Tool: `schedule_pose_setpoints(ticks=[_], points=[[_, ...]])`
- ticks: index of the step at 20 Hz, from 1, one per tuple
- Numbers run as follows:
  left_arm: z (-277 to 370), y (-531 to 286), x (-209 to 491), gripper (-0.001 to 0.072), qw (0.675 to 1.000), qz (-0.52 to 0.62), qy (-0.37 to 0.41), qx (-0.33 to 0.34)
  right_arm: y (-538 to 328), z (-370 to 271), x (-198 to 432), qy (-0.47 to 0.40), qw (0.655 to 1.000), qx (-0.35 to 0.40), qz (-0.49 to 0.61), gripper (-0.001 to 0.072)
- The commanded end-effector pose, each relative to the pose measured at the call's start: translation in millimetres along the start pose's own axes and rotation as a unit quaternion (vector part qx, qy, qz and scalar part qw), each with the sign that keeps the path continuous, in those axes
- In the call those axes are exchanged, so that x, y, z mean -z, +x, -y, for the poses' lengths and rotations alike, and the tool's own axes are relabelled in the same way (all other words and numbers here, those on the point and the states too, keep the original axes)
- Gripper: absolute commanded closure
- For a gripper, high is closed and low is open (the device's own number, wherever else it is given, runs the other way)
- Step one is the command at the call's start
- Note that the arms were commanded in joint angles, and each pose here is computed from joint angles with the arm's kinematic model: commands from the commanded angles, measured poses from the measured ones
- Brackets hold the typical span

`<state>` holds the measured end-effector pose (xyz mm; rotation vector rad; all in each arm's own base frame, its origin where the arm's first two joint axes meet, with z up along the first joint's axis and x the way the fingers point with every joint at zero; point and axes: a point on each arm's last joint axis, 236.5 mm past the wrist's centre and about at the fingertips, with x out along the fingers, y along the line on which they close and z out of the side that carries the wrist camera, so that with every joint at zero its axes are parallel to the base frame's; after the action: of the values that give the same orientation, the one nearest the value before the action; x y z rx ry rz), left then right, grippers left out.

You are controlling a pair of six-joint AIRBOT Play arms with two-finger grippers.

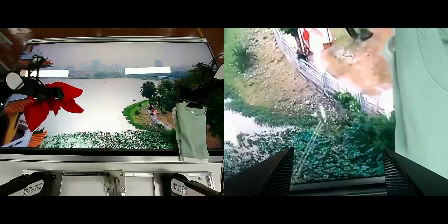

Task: Fold the shirts.

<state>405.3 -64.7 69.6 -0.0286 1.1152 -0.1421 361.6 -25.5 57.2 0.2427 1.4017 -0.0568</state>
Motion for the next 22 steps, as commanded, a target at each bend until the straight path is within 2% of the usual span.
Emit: schedule_pose_setpoints(ticks=[1, 4, 6, 11, 15, 16, 17, 18, 19, 22], points=[[-87, 4, -30, 0.0001, 0.993, 0.025, -0.092, -0.074, 0, -1, -6, -0.003, 1.0, -0.002, 0.012, 0.0056], [-136, 36, -30, -0.0004, 0.979, -0.005, -0.195, -0.054, 0, -2, -16, -0.004, 0.999, -0.003, 0.034, 0.0056], [-148, 65, -19, -0.0005, 0.971, -0.039, -0.231, -0.034, -1, -2, -20, -0.004, 0.999, -0.004, 0.043, 0.0056], [-164, 124, 5, -0.0006, 0.963, -0.087, -0.253, -0.037, -1, -2, -25, -0.004, 0.999, -0.004, 0.053, 0.0056], [-158, 151, -9, -0.0001, 0.962, -0.057, -0.268, -0.016, -1, -4, -25, -0.003, 0.999, -0.008, 0.053, 0.0056], [-157, 154, -18, 0.0027, 0.961, -0.039, -0.273, -0.011, -1, -4, -25, -0.003, 0.999, -0.008, 0.053, 0.0057], [-154, 154, -27, 0.0244, 0.959, -0.022, -0.282, 0.0, -1, -4, -25, -0.003, 0.999, -0.008, 0.053, 0.0056], [-146, 153, -35, 0.053, 0.958, -0.013, -0.286, 0.021, -1, -4, -25, -0.003, 0.999, -0.008, 0.053, 0.0056], [-133, 149, -43, 0.0665, 0.962, -0.006, -0.267, 0.049, -1, -4, -25, -0.003, 0.999, -0.008, 0.053, 0.0056], [-90, 119, -58, 0.0664, 0.977, 0.004, -0.185, 0.103, -1, -4, -26, -0.004, 0.998, -0.007, 0.055, 0.0056]])
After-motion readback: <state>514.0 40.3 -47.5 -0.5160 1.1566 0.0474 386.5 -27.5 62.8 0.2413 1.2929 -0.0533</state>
